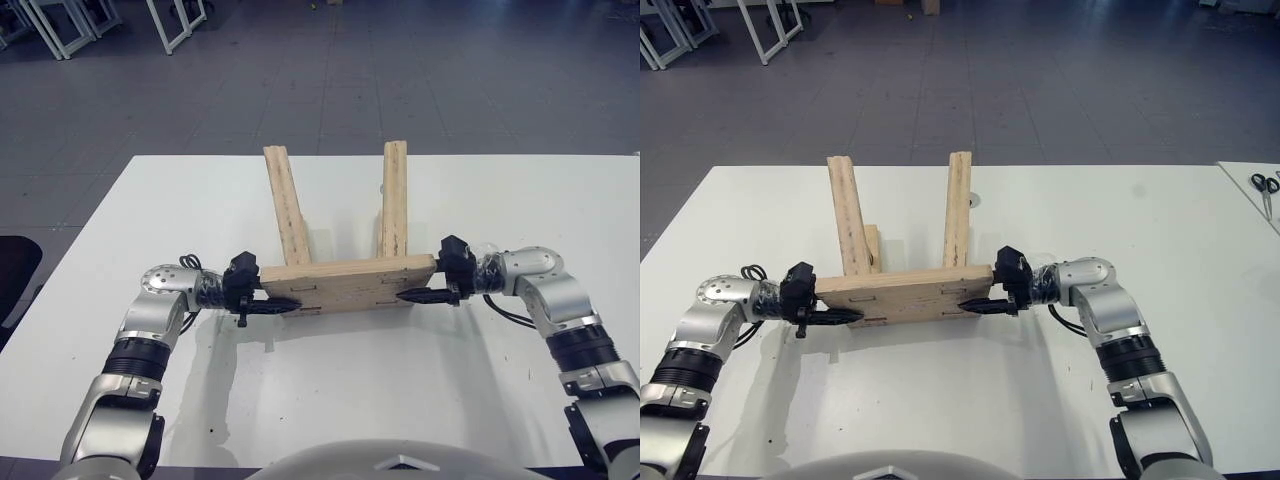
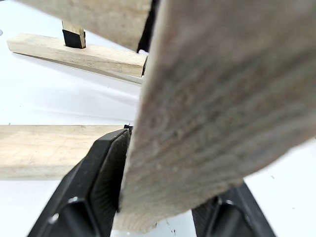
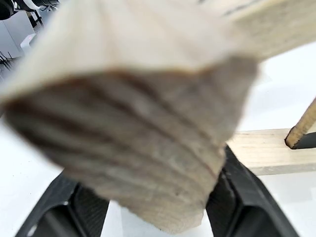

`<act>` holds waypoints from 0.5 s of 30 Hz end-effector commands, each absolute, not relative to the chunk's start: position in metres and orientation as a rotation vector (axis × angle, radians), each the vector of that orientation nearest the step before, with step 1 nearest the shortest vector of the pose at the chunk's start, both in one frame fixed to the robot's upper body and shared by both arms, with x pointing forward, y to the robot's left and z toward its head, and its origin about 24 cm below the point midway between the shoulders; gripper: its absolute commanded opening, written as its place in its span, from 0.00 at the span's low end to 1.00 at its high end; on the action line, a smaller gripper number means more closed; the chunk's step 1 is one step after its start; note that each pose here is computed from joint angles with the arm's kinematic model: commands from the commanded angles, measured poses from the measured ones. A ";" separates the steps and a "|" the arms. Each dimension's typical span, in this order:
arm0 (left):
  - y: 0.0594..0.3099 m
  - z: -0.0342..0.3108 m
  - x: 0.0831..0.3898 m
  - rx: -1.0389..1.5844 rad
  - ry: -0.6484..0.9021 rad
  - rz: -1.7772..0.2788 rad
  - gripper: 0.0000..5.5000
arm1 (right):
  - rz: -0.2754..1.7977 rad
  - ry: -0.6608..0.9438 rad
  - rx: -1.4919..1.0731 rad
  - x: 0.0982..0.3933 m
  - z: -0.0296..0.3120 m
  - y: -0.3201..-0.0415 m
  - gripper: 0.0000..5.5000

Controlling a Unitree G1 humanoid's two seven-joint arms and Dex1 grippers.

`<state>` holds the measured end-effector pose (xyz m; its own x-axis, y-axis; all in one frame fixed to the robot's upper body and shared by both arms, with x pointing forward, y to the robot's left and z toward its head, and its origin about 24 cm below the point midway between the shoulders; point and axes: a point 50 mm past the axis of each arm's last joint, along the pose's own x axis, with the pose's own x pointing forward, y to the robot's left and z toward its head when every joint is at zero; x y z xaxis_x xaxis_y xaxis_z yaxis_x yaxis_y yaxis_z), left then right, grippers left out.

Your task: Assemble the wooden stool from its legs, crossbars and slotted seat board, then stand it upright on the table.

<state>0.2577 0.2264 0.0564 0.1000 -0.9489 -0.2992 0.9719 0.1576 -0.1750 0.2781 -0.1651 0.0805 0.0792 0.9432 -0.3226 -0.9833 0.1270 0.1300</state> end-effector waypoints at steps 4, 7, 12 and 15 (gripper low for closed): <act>0.233 0.088 0.249 -0.100 0.439 -1.507 0.31 | 1.533 0.387 0.075 0.257 0.108 -0.176 0.30; 0.225 0.158 0.244 -0.481 0.408 -1.608 0.29 | 1.652 0.435 0.386 0.241 0.160 -0.189 0.27; 0.213 0.216 0.280 -1.004 0.614 -1.570 0.29 | 1.365 0.695 0.969 0.299 0.191 -0.196 0.25; 0.205 0.212 0.331 -1.344 0.651 -1.275 0.29 | 1.081 0.830 1.145 0.334 0.179 -0.185 0.25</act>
<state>0.2857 0.2215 0.1700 0.1034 -0.9865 0.1268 0.6348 -0.0327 -0.7720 0.2937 -0.1935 0.1831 0.0896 0.9909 0.1003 -0.6952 -0.0098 0.7188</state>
